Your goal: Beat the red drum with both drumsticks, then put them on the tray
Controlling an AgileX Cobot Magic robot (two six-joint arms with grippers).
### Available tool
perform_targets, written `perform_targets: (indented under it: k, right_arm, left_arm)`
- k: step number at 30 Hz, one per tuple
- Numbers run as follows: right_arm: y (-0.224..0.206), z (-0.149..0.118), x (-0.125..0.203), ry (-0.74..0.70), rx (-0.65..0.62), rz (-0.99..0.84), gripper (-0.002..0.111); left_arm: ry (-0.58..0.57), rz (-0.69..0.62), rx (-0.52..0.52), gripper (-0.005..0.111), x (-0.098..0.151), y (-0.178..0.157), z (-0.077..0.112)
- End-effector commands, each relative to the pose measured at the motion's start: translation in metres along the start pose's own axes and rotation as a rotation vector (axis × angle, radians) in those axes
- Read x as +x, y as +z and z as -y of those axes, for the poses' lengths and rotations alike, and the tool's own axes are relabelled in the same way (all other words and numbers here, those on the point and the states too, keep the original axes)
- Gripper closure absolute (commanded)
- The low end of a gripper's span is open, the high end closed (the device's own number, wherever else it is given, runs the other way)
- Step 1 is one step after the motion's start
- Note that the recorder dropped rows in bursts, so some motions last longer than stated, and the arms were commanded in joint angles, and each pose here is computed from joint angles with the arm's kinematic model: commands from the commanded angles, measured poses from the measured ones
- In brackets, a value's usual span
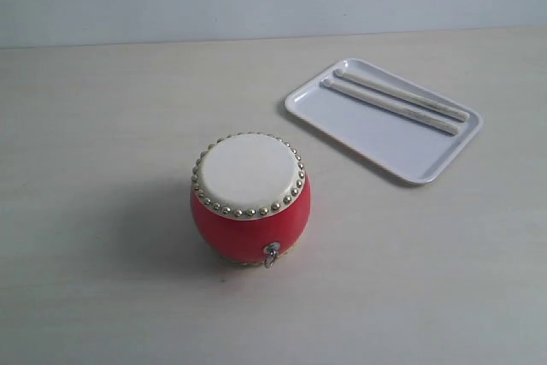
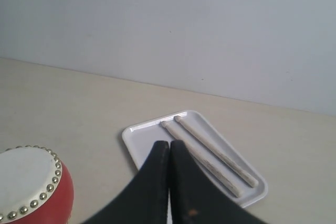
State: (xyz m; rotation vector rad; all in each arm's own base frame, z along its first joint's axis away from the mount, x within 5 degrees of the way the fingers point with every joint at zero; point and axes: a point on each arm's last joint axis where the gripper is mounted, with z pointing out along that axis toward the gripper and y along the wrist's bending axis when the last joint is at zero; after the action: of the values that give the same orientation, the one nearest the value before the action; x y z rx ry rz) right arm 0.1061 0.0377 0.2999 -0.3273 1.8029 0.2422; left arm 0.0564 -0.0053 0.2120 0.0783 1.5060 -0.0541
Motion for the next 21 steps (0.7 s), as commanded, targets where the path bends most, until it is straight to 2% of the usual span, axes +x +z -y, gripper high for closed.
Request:
perform_targets:
  k: [1, 8, 12, 21]
  right_arm:
    - [-0.0011, 0.0005, -0.0007, 0.006, 0.005, 0.018, 0.108]
    - [-0.0011, 0.0003, -0.0007, 0.014, 0.003, 0.018, 0.108]
    - [-0.0011, 0.0003, -0.0007, 0.014, 0.003, 0.018, 0.108]
    - [-0.0011, 0.0003, -0.0007, 0.014, 0.003, 0.018, 0.108]
  left_arm:
    - [-0.001, -0.008, 0.003, 0.107, 0.0017, -0.0004, 0.0004]
    - [-0.016, -0.06, 0.028, 0.107, 0.0064, -0.0006, 0.0028]
    - [-0.119, -0.074, -0.009, 0.107, 0.0077, -0.0007, -0.0002]
    - [-0.116, -0.078, -0.011, 0.107, 0.0081, -0.0007, -0.0004]
